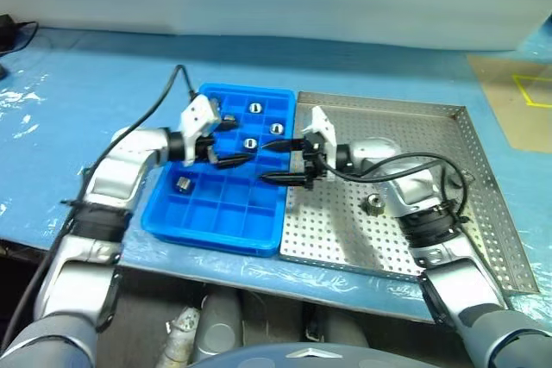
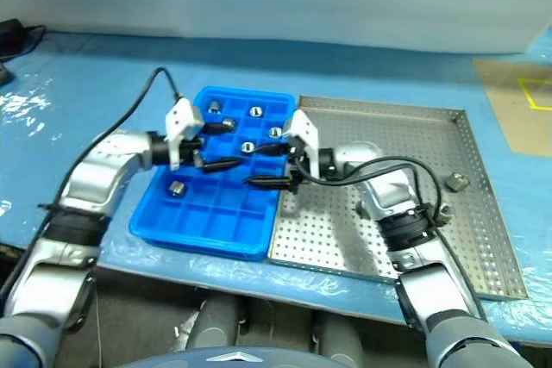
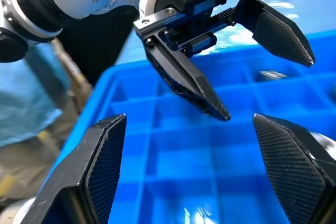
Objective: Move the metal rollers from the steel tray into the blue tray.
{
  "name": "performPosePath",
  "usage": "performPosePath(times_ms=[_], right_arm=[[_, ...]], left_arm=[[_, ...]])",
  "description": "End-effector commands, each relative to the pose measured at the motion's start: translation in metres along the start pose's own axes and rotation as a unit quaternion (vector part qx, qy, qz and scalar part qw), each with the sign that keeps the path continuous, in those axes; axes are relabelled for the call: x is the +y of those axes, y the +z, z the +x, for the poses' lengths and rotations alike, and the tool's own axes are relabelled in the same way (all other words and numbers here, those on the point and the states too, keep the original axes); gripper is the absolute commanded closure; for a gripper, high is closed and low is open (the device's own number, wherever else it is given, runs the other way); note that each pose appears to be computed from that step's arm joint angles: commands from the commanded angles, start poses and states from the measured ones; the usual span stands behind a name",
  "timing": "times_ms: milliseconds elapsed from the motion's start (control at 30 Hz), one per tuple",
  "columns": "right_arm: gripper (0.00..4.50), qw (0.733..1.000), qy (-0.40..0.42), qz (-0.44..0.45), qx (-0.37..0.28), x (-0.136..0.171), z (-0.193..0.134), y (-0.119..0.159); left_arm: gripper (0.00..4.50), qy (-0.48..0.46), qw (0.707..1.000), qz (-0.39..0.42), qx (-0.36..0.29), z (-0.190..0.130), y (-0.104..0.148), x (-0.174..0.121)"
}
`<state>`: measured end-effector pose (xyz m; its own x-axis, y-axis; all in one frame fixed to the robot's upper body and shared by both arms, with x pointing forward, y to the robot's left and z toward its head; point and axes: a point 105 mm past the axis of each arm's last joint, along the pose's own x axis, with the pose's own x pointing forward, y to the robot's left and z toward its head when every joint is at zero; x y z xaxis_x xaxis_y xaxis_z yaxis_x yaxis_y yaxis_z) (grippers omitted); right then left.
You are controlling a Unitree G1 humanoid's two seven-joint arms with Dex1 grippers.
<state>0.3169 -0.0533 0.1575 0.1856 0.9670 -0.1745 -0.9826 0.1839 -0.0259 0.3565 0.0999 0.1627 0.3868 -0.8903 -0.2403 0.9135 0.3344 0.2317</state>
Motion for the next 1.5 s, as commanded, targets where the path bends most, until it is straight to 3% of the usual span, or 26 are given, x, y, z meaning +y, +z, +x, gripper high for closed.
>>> performPosePath(times_ms=[33,400,667,900,1133,1467,1500], right_arm=[[0.55,0.999,-0.048,-0.013,-0.015,0.0,-0.024,0.01],[0.55,0.973,-0.23,0.026,-0.01,0.028,-0.089,-0.007],[0.55,0.949,-0.311,0.049,-0.005,0.052,-0.107,-0.017],[0.55,0.934,-0.352,0.054,-0.001,0.059,-0.118,-0.019],[0.55,0.928,-0.369,0.06,0.007,0.063,-0.123,-0.024],[0.55,0.926,-0.373,0.061,0.012,0.059,-0.121,-0.027],[0.55,0.926,-0.373,0.061,0.012,0.058,-0.122,-0.027]], left_arm=[[0.04,-0.057,0.998,0.032,0.01,0.023,0.0,-0.007],[0.04,-0.224,0.972,0.076,-0.004,0.096,0.011,-0.045],[0.04,-0.287,0.954,0.088,-0.007,0.134,0.014,-0.077],[0.04,-0.274,0.955,0.111,0.013,0.152,0.006,-0.086],[0.04,-0.2,0.972,0.114,0.041,0.169,-0.006,-0.081],[0.04,-0.242,0.965,0.09,0.049,0.163,-0.018,-0.093],[0.21,-0.247,0.964,0.086,0.05,0.162,-0.019,-0.093]])
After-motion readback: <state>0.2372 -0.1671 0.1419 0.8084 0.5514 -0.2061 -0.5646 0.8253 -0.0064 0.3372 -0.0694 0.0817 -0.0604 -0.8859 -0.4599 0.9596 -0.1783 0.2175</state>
